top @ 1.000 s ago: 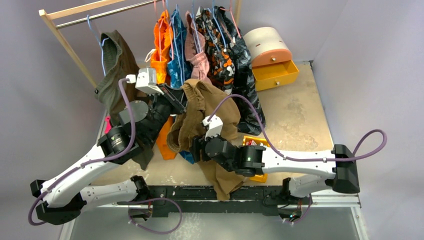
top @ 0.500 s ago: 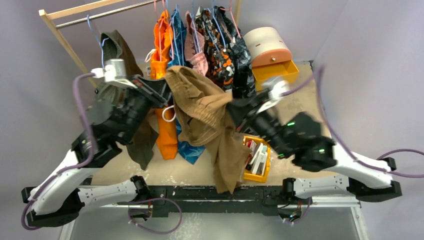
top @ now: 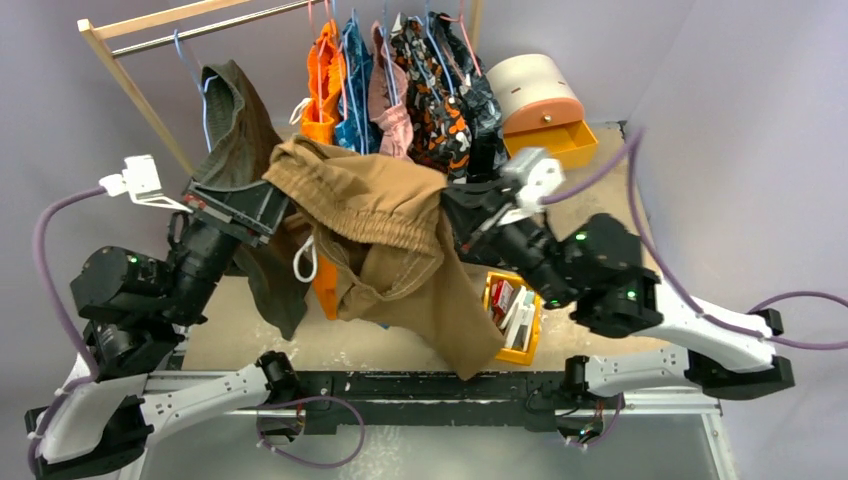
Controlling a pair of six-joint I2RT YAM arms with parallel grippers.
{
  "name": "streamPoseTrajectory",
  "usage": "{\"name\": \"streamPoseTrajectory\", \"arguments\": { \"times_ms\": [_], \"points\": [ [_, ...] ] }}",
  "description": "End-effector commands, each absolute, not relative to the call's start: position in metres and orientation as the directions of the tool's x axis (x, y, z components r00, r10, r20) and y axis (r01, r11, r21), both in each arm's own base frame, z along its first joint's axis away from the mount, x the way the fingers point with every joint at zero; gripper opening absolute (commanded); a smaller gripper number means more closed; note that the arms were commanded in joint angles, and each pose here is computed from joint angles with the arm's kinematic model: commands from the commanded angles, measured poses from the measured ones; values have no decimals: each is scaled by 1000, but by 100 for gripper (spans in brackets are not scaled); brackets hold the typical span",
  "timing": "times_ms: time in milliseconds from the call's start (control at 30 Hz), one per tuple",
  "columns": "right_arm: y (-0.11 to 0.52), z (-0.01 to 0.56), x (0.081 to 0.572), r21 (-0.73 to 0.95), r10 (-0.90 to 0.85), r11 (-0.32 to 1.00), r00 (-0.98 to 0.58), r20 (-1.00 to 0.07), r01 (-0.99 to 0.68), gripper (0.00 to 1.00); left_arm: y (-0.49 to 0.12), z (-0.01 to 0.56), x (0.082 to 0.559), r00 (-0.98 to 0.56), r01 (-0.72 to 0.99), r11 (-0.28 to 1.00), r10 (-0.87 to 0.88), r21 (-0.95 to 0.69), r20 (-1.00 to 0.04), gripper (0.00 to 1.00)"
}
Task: Place the shorts on the hanger
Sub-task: Adjust the shorts at the center of the board.
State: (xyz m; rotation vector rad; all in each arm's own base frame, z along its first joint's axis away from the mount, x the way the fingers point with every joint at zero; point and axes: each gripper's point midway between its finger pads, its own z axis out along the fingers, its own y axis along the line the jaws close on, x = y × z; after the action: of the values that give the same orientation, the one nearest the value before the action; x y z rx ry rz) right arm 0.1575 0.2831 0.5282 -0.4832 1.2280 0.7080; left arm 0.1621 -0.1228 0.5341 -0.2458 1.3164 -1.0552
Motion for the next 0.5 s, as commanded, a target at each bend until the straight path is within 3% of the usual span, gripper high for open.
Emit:
{"name": "streamPoseTrajectory", "arguments": {
  "times_ms": [0, 233, 467],
  "points": [
    [273, 563, 154, 16, 269, 697, 240, -933, -717, 0, -154, 505, 161, -231, 503, 520, -688, -690, -688, 0],
    [297, 450, 199, 19, 92, 764, 80, -993, -645, 0, -168, 399, 175, -354, 343, 614, -616, -710, -704, 0],
    [263, 374, 233, 113, 74, 849, -95, -993, -516, 0, -148, 331, 185, -394, 158, 774, -520, -613, -758, 0]
  ]
}}
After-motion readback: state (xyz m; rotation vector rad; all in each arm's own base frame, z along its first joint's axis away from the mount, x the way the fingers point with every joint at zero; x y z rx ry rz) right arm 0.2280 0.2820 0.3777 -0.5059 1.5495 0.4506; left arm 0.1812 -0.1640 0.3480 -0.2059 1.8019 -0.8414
